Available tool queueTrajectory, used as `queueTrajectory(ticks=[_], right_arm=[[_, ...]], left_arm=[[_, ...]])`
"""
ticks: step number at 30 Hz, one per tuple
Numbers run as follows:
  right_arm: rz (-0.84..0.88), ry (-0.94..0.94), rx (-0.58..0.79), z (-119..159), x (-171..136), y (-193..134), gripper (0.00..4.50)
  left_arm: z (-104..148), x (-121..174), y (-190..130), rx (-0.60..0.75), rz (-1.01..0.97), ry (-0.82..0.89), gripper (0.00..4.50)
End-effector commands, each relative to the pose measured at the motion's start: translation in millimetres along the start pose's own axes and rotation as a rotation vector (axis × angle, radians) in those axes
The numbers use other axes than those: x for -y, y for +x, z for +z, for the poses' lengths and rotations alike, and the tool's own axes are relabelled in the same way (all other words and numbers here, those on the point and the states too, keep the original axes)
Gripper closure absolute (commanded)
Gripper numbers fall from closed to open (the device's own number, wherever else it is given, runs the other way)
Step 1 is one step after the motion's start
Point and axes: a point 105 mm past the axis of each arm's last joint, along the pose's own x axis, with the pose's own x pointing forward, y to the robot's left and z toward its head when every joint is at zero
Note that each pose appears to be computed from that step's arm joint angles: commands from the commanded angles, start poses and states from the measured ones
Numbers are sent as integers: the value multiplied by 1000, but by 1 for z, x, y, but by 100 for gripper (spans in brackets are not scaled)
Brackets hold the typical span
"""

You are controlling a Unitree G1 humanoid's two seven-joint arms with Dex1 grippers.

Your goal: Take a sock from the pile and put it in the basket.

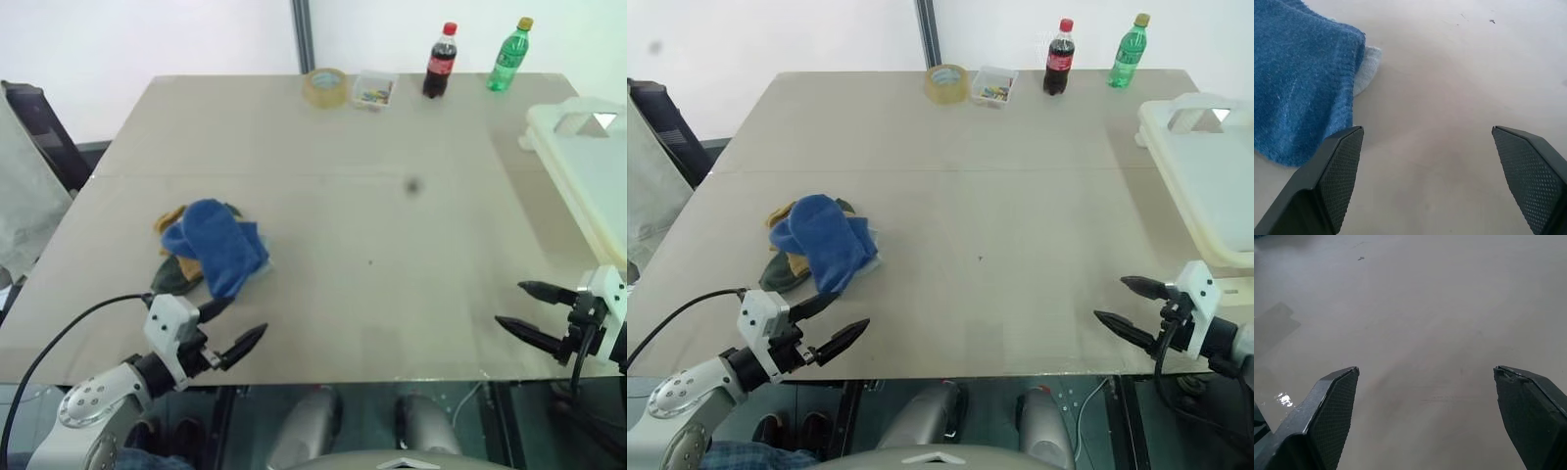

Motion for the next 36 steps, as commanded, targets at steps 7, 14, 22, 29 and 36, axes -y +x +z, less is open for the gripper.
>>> queueTrajectory(ticks=[7, 14, 22, 29, 36], right_arm=[[-28, -18, 16, -5, -2, -21, 0], [-25, -17, 16, -9, -3, -24, 0], [-20, -18, 21, -12, -1, -24, 0], [88, -76, 83, 3, -17, -17, 0], [186, -165, 169, 31, -43, 1, 0]], left_arm=[[2, 11, 2, 16, -52, -6, 3], [0, 16, 4, 14, -64, -12, 3], [0, 17, 4, 14, -67, -12, 3], [2, 5, 16, 1, 8, 21, 3], [28, -27, 41, 18, 254, 228, 3]])
